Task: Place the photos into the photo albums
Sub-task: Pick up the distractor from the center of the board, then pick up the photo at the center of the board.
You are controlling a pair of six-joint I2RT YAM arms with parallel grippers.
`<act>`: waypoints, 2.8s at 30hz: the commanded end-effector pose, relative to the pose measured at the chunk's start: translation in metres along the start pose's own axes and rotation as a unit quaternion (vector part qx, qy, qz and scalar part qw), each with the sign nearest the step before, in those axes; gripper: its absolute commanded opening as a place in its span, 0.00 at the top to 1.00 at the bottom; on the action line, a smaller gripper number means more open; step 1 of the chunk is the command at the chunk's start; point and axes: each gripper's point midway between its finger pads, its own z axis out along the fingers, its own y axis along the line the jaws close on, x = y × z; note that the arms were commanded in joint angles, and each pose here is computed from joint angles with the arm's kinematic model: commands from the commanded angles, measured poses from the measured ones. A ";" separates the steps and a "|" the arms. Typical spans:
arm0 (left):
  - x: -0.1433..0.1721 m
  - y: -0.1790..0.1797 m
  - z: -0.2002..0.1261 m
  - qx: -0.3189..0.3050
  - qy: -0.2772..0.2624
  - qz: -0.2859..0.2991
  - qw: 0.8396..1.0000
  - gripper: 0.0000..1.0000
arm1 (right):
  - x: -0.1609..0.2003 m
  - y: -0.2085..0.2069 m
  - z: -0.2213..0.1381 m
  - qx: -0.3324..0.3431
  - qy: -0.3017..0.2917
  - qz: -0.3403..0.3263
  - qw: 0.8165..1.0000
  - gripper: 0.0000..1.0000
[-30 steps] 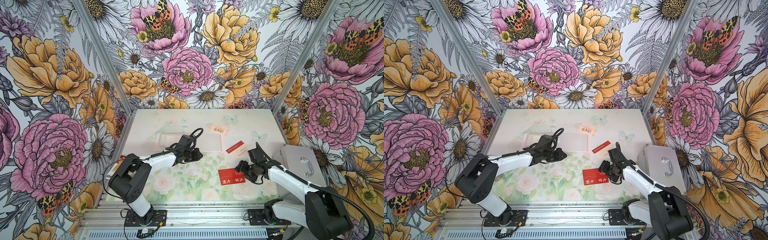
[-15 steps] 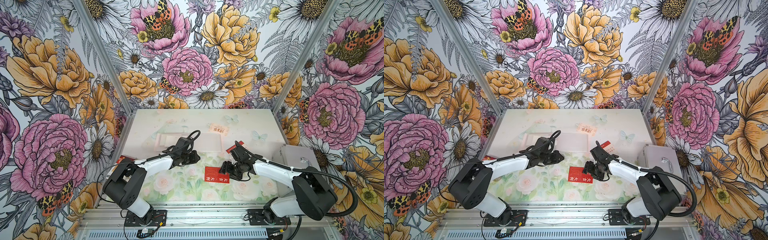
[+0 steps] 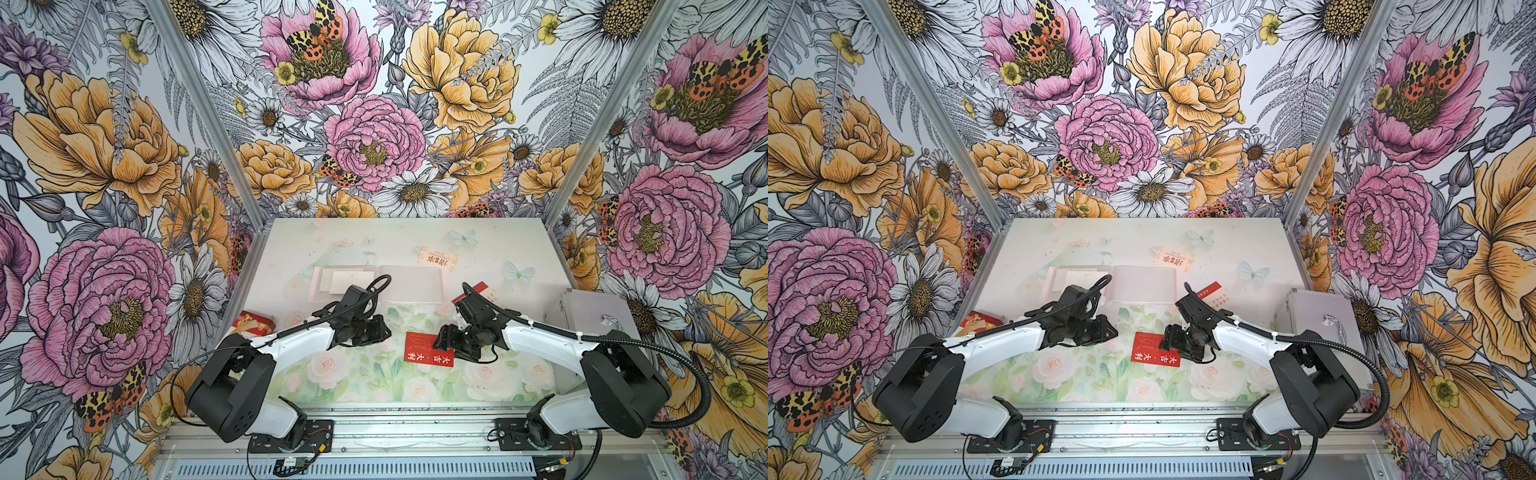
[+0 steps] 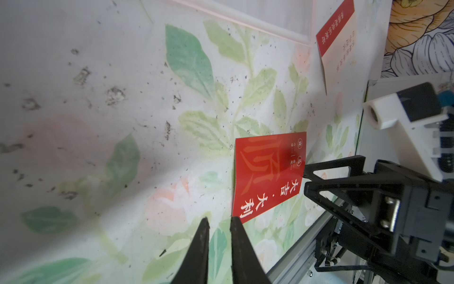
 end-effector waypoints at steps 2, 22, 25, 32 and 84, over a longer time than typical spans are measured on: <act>0.013 -0.011 0.009 0.016 0.039 0.006 0.999 0.81 | 0.001 -0.025 0.009 0.050 -0.009 -0.005 0.999 0.25; 0.031 -0.026 0.037 0.014 0.093 0.025 0.995 0.81 | -0.006 -0.016 0.011 0.035 -0.017 -0.003 0.999 0.27; 0.034 -0.026 0.041 0.011 0.100 0.028 0.995 0.81 | -0.007 -0.014 0.012 0.032 -0.017 -0.004 0.999 0.29; 0.036 -0.020 0.045 0.001 0.104 0.025 0.994 0.81 | -0.005 -0.013 0.012 0.024 -0.014 -0.002 1.000 0.33; 0.016 -0.008 0.040 -0.007 0.078 0.025 0.997 0.81 | -0.015 0.085 -0.066 -0.164 -0.049 -0.073 0.983 0.51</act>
